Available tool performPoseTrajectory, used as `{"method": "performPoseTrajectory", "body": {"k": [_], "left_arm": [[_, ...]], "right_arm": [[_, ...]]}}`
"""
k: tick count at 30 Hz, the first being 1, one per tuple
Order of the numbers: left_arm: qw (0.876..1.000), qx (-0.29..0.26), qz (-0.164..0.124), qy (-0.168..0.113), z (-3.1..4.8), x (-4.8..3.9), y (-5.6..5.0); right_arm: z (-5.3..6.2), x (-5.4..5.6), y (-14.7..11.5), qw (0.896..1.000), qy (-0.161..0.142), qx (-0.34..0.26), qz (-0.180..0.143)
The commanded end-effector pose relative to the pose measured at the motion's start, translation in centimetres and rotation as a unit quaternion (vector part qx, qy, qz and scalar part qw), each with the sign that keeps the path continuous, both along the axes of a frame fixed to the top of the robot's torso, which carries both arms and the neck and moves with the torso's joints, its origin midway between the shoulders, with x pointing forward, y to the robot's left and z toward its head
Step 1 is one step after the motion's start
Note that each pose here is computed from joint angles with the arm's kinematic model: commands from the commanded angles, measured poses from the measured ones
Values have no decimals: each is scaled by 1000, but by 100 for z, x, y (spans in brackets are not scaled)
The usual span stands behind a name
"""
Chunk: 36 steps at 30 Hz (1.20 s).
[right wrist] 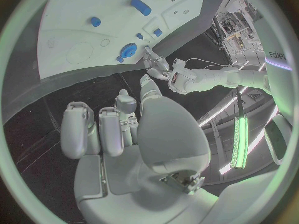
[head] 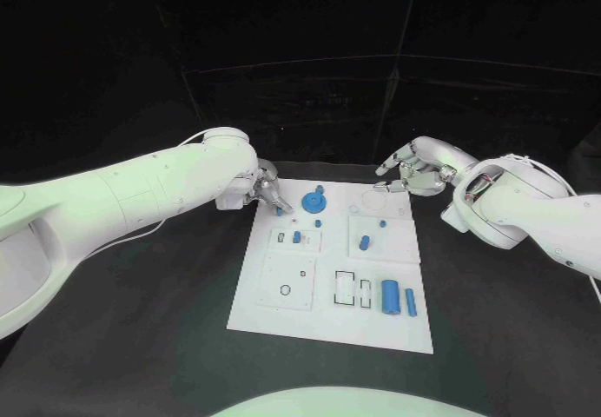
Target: Assemble the parts on the task board
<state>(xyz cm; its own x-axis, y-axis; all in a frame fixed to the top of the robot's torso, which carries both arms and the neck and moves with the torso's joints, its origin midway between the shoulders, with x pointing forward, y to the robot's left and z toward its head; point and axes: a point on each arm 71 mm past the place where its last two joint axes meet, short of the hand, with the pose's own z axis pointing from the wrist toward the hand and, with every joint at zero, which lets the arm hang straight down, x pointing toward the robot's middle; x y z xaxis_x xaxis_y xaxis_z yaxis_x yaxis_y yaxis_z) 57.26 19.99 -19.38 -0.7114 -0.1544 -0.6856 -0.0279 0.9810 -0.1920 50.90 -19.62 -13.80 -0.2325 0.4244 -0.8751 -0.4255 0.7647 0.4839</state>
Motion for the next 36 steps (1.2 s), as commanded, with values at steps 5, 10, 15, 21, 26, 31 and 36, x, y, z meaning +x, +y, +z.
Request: {"method": "performPoseTrajectory", "body": {"k": [5, 10, 15, 21, 26, 31, 36], "left_arm": [[1000, 0, 1, -6, 14, 2, 9], [1000, -6, 2, -14, 24, 5, 10], [1000, -15, 2, -25, 39, 5, 19], [999, -35, 6, -35, 64, -29, 57], [997, -52, 5, -50, 104, -116, 83], [996, -65, 8, -66, 126, -232, 97], [994, -74, 11, -83, 91, -376, 112]], "right_arm": [[13, 7, -3, 1000, -3, 0, -2], [13, 9, -3, 1000, -3, 0, -3], [11, 12, -5, 1000, -2, -1, -3], [9, 14, -12, 1000, -1, -1, -4], [7, 14, -19, 1000, -1, -2, -5], [5, 16, -28, 1000, 0, -3, -6], [3, 19, -32, 1000, 1, -4, -6]]}}
